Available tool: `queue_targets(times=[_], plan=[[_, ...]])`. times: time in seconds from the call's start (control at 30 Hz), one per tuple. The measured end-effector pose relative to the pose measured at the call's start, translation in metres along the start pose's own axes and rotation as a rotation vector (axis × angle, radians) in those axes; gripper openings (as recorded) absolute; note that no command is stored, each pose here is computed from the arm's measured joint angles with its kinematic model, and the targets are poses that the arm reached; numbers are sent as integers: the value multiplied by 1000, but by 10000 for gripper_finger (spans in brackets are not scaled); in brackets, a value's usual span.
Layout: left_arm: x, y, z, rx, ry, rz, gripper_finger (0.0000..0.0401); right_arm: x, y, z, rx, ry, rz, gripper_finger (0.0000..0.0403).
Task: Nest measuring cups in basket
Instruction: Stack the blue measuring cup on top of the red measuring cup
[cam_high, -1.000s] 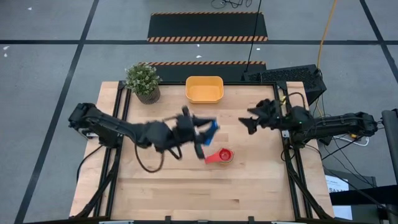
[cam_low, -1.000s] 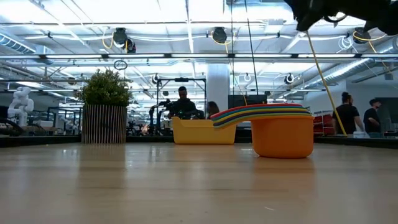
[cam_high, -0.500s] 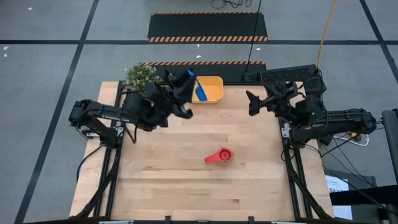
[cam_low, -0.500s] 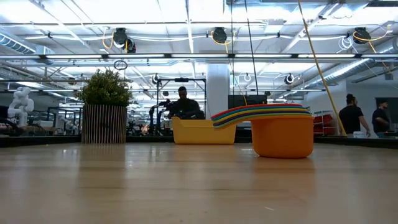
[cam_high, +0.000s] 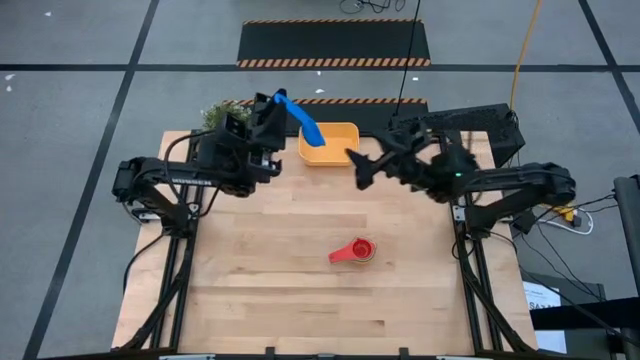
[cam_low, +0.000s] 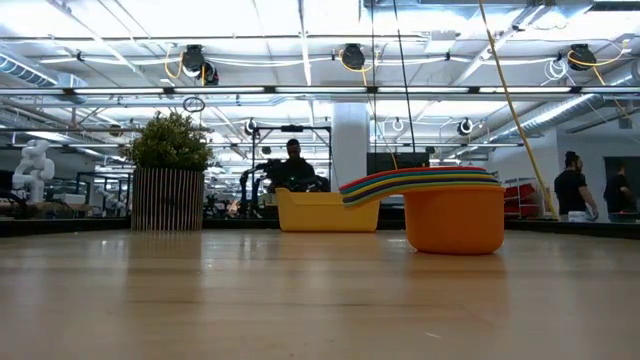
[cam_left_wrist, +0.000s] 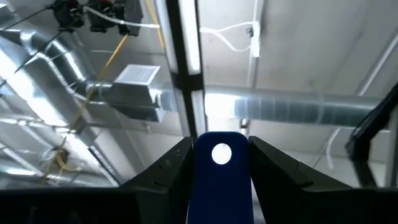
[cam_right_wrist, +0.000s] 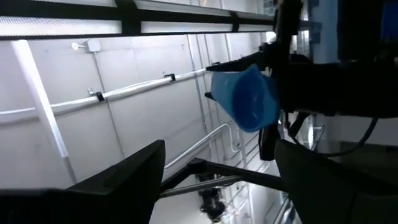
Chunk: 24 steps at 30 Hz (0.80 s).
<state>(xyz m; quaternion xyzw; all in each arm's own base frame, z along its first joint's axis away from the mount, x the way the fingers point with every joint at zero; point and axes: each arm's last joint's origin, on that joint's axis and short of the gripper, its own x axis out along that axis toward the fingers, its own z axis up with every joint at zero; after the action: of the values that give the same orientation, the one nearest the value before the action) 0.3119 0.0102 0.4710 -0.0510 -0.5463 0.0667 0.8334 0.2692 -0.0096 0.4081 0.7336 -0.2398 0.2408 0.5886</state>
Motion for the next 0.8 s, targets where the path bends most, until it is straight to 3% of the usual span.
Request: queue_targets(times=[0.13, 0.33, 0.8], plan=[[0, 1, 3, -17, -30, -66, 145, 15, -16, 1, 64, 32, 31, 296], [0, 0, 10, -39, -97, -137, 145, 21, -20, 1, 116, 45, 69, 280], [3, 6, 20, -253, -128, -71, 145, 22, -26, -4, 60, 134, 35, 263]])
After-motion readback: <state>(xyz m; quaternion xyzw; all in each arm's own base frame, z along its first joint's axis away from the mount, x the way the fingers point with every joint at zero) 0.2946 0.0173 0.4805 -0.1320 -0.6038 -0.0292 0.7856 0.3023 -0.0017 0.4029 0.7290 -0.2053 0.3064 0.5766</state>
